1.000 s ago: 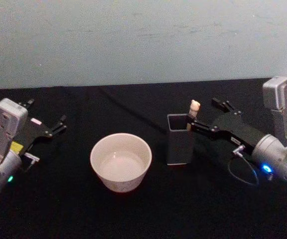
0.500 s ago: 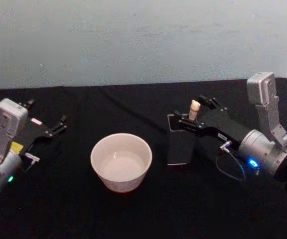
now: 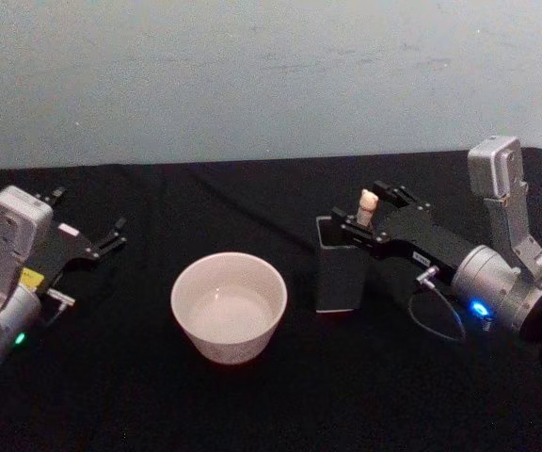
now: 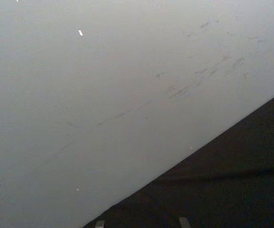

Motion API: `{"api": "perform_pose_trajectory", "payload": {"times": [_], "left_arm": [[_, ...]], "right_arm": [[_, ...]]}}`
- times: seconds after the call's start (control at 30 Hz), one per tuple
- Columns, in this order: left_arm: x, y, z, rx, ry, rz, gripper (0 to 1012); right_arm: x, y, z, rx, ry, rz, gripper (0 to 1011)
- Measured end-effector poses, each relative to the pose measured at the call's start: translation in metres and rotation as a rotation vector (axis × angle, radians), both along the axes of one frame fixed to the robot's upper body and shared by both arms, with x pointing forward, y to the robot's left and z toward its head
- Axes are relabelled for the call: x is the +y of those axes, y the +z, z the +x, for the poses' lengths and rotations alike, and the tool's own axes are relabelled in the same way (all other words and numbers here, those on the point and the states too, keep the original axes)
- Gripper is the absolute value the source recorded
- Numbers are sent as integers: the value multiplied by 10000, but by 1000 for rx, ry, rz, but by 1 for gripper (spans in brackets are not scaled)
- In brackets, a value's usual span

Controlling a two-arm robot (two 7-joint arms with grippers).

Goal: Pick up the stirring spoon with one hand, stir inside the cup, then place it back in its original position.

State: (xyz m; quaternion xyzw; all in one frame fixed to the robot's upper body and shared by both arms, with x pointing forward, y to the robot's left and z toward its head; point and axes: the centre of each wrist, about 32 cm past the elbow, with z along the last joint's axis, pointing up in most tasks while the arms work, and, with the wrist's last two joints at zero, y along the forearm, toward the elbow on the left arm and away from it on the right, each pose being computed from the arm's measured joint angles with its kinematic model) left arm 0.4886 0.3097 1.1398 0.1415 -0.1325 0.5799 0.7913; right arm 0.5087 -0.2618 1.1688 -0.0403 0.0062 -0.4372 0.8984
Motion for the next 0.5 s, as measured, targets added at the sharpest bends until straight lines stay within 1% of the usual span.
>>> {"api": "perform_pose_trajectory", "payload": {"times": [0.03,0.07,0.13,0.17,0.2,0.33,0.4,0.43,0.47,0.5], "left_arm": [[0,0,0,0,0,0,1001],[0,0,0,0,0,0,1001],[0,0,0,0,0,0,1001],[0,0,0,0,0,0,1001],[0,0,0,0,0,0,1001],[0,0,0,0,0,0,1001],[0,0,0,0,0,0,1001],[0,0,0,0,0,0,1001],[0,0,0,0,0,0,1001],[0,0,0,0,0,0,1001]], "right_arm": [[0,0,0,0,0,0,868],[-1,0,-1,0,0,0,868],[-1,0,-1,0,0,0,800],[-1,0,-1,0,0,0,786],[-1,0,-2,-1,0,1,732],[-2,0,-3,-1,0,1,627],[-2,0,-3,-1,0,1,548],[-3,1,-3,-1,-1,1,533],[-3,1,-3,-1,-1,1,486],[-3,1,-3,-1,-1,1,476]]}}
